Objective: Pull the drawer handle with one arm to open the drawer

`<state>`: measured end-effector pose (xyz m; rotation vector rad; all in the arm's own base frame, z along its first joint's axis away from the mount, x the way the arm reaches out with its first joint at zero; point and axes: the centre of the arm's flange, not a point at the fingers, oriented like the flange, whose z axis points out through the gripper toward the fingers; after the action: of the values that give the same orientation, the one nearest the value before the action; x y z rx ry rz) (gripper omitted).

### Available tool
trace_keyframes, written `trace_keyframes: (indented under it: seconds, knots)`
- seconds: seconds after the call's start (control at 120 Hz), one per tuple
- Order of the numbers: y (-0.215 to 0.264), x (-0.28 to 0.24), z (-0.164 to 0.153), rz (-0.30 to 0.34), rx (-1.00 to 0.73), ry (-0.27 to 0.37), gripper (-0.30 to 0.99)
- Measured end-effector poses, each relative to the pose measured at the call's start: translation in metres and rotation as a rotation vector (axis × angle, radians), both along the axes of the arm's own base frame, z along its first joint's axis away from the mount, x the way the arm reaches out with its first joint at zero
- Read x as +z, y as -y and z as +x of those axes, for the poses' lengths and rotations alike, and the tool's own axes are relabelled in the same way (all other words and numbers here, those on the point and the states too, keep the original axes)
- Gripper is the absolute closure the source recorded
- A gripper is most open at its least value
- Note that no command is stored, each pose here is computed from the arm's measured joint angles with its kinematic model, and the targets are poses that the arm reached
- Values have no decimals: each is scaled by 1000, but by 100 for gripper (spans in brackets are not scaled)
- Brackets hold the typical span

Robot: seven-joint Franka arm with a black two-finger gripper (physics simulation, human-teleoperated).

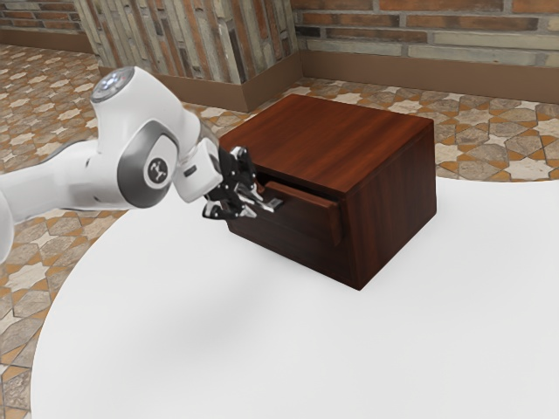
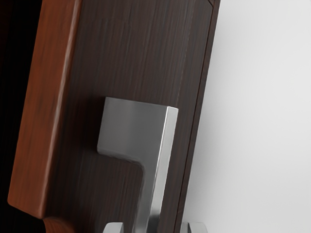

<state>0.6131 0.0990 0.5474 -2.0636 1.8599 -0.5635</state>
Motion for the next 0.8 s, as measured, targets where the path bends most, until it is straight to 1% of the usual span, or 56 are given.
trace_keyframes:
  seconds: [0.217,0.35,0.567,0.8]
  knots:
    - [-1,1,-14,-6,4,-6,60]
    - [-2,-1,-23,-8,6,-13,58]
    - [-2,5,-37,-13,10,-7,61]
    - [7,7,-48,-18,-3,-6,62]
